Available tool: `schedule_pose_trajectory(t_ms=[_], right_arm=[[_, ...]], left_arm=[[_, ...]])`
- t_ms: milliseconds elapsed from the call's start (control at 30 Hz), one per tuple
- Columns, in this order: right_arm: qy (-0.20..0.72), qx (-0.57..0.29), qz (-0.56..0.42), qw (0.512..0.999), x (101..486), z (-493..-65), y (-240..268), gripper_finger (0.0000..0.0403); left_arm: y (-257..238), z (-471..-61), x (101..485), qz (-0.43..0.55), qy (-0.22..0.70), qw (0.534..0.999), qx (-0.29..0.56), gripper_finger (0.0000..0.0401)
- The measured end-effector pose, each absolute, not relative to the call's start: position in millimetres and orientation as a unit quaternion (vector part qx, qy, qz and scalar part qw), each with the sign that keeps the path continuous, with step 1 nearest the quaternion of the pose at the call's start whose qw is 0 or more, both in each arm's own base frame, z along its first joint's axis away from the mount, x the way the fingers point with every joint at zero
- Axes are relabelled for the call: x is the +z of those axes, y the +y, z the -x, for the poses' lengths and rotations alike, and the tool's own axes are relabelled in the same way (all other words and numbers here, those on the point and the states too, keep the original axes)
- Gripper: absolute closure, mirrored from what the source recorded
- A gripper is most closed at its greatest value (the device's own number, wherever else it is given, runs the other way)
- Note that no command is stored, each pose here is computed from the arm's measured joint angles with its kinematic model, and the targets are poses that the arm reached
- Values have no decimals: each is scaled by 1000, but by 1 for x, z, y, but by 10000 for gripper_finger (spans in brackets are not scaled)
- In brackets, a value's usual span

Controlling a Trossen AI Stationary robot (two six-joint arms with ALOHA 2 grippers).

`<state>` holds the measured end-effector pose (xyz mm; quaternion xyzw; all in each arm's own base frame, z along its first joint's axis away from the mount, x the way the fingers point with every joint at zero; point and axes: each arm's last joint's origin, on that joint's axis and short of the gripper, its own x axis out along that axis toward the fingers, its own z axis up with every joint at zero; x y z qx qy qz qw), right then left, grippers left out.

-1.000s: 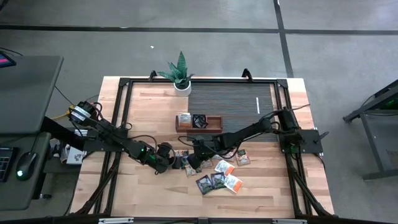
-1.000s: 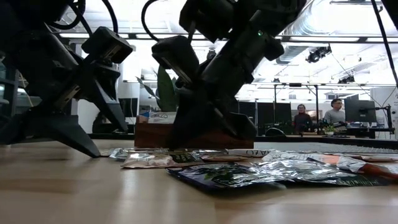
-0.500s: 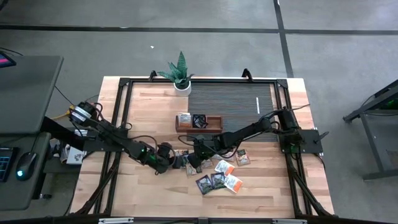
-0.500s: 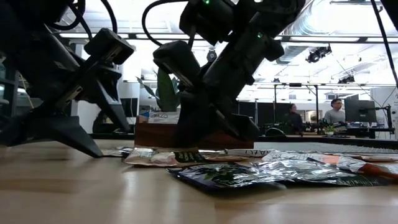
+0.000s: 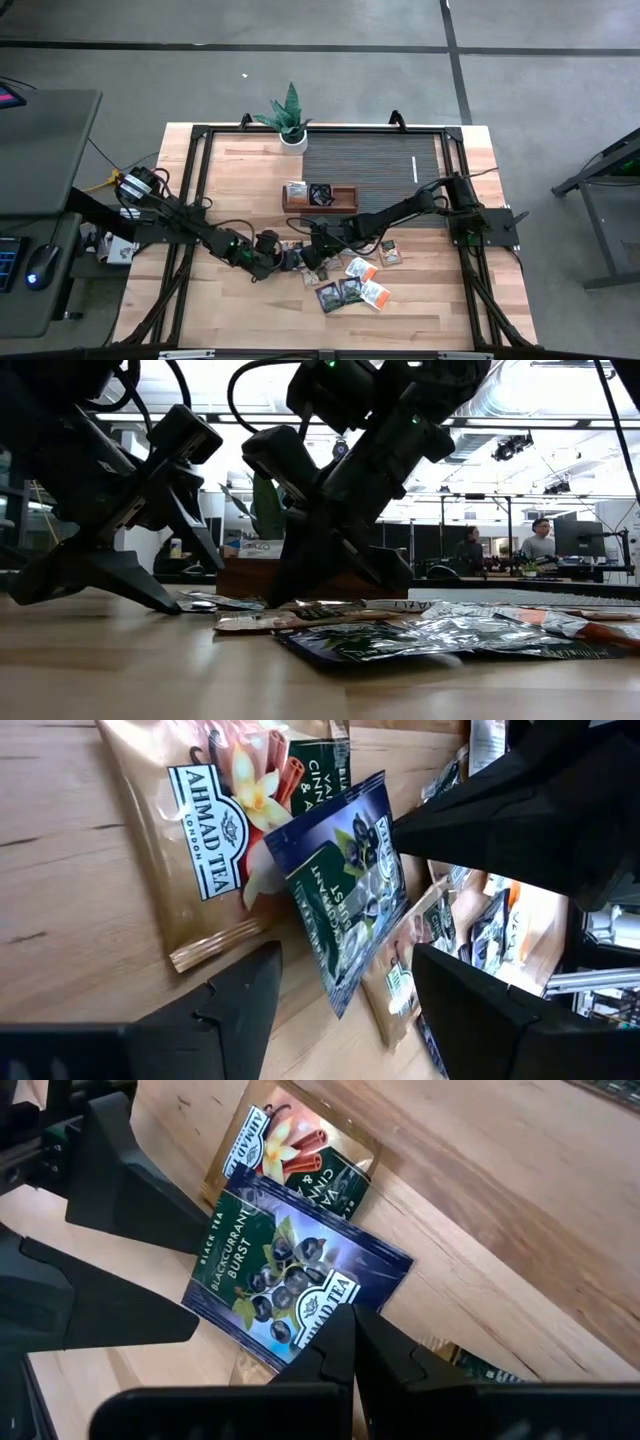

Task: Pick & Place Tea
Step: Put the blue tea bag into the middle section of the wooden organizer

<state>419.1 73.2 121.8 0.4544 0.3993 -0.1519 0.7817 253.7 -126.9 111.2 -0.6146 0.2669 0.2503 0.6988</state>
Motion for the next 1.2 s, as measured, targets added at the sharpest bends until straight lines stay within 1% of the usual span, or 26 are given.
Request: schedule_pose_trajectory(t_ms=[67, 167, 233, 367, 400, 433, 533, 633, 800, 1000, 1067, 1200], right_arm=[[399, -152, -454, 782, 122, -419, 73, 403], [399, -152, -454, 782, 122, -419, 73, 403], [399, -152, -454, 782, 122, -419, 73, 403], [399, -152, -455, 782, 122, -419, 73, 403], [399, -152, -455, 782, 122, -419, 73, 403], [398, -152, -455, 782, 122, -419, 73, 403], [399, -151, -455, 782, 122, -419, 74, 403], [399, -149, -455, 782, 122, -419, 74, 403], [400, -135, -462, 780, 128, -418, 74, 403], [364, -106, -462, 802, 165, -416, 68, 403], [348, -95, -455, 814, 184, -412, 66, 403], [319, -87, -430, 840, 228, -395, 62, 403]], left_arm=[[-127, -254, 111, 614, 268, 699, 250, 189], [-127, -253, 110, 613, 269, 699, 252, 233], [-127, -253, 110, 612, 270, 699, 253, 274], [-127, -253, 110, 611, 274, 699, 252, 370], [-127, -253, 110, 610, 273, 699, 252, 385], [-127, -253, 110, 609, 273, 701, 251, 391], [-127, -253, 110, 604, 276, 706, 247, 388], [-128, -253, 110, 603, 276, 707, 245, 398], [-128, -254, 111, 595, 275, 718, 233, 400], [-129, -256, 113, 590, 271, 729, 219, 401], [-129, -256, 113, 587, 271, 731, 217, 401], [-128, -254, 117, 560, 281, 753, 204, 401]])
